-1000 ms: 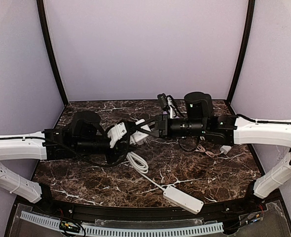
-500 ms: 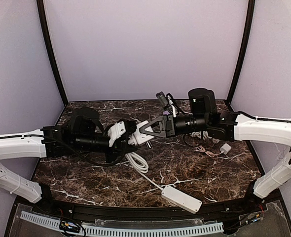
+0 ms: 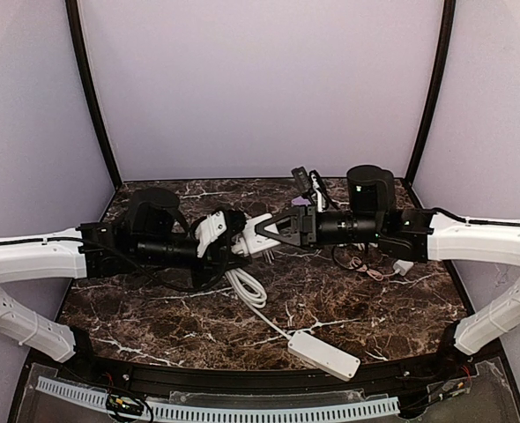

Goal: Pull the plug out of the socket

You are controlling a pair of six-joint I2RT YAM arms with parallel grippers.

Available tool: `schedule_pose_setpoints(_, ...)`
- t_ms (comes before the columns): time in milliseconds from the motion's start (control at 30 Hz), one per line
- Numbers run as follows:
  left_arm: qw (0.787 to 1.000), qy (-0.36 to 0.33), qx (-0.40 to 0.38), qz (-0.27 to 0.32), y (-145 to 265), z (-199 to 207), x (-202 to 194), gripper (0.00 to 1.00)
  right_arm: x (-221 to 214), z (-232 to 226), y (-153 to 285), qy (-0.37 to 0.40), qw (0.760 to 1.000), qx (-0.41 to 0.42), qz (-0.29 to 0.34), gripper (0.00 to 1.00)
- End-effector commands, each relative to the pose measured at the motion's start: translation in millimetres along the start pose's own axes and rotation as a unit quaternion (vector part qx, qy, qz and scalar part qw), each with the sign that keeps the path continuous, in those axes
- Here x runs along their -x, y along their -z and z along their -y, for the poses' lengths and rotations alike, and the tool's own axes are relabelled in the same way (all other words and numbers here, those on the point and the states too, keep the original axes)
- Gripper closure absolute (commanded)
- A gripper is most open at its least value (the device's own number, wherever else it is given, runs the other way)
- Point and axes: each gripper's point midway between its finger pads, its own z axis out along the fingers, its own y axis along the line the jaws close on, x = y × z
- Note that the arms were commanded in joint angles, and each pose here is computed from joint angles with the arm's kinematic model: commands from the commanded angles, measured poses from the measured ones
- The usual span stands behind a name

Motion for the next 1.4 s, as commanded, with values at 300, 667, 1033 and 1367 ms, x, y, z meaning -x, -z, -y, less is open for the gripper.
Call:
schedule_pose_setpoints(300, 0.999, 0.036, -0.013, -0.036, 10.5, 3.2, -15.9, 0.99, 62.9, 60.4, 45.4, 0.008, 0.970, -0.194, 0.149, 1.00)
schedule_pose_setpoints(667, 0.998, 0.040, -0.024, -0.039, 10.7, 5.9, -15.2, 0.99, 50.2, -17.1, 36.4, 0.109, 0.990, -0.011, 0.084, 1.00)
schedule_pose_setpoints(1033, 0.996, 0.052, -0.060, -0.035, 10.9, 12.8, -12.2, 0.99, 11.4, -34.3, 25.2, 0.146, 0.987, 0.064, -0.033, 1.00)
schedule_pose_setpoints(1367, 0.998, 0.050, -0.034, -0.036, 10.9, 3.3, -14.5, 0.99, 36.0, 33.8, 25.9, 0.037, 0.991, -0.123, 0.039, 1.00)
